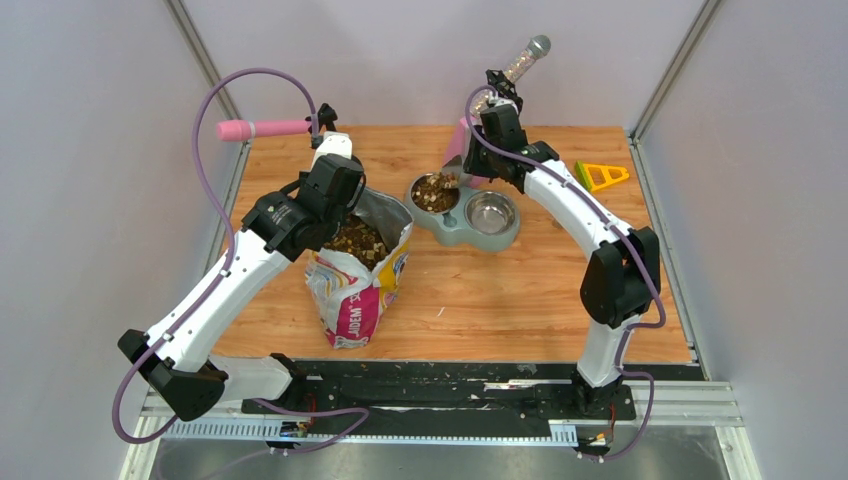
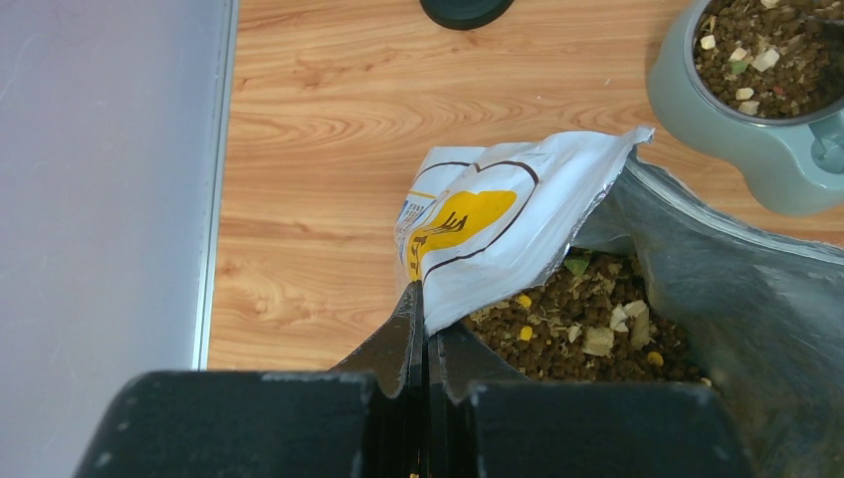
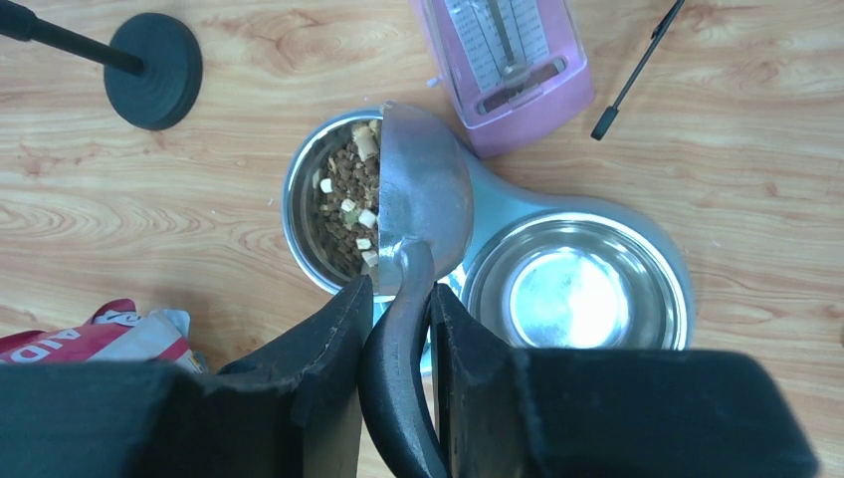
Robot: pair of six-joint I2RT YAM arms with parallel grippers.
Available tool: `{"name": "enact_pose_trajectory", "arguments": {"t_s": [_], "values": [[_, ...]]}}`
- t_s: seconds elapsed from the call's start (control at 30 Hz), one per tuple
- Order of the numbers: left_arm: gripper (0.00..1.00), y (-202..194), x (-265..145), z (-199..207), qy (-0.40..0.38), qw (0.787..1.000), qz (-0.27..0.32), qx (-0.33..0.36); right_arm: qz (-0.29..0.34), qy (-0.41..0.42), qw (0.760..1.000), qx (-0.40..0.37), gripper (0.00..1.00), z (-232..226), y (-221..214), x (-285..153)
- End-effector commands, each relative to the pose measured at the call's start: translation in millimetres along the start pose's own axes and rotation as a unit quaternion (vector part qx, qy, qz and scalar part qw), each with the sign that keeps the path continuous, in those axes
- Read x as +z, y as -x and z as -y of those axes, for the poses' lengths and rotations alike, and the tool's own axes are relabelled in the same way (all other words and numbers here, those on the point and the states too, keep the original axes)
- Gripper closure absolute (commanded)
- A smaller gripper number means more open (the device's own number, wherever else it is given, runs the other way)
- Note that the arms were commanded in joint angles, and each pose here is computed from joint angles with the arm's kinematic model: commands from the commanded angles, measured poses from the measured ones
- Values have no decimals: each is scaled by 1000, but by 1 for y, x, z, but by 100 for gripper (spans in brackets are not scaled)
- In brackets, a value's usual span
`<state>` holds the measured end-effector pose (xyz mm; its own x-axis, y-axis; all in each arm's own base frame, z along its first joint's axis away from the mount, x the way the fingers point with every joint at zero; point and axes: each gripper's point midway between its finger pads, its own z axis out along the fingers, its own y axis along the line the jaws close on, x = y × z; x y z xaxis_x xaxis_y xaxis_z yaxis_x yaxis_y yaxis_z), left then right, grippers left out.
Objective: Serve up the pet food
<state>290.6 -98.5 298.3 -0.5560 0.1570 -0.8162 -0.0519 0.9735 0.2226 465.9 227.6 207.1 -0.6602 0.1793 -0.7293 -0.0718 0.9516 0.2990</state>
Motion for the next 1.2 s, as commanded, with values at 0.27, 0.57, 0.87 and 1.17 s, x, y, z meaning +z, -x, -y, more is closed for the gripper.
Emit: {"name": "enact_pose_trajectory", "arguments": {"t_s": [0.27, 0.57, 0.87, 1.17], "values": [[100, 46, -20, -10, -7, 993, 89, -76, 52, 20, 998, -14, 100, -22, 34, -7], [100, 46, -20, -10, -7, 993, 88, -75, 66, -8, 997, -37, 100, -8, 35, -19], [100, 45, -18, -7, -9, 994, 85, -72, 65, -1, 996, -67, 100, -15, 32, -24], [100, 45, -19, -8, -11, 994, 87, -71, 90, -40, 989, -114, 100, -20, 37, -29]]}}
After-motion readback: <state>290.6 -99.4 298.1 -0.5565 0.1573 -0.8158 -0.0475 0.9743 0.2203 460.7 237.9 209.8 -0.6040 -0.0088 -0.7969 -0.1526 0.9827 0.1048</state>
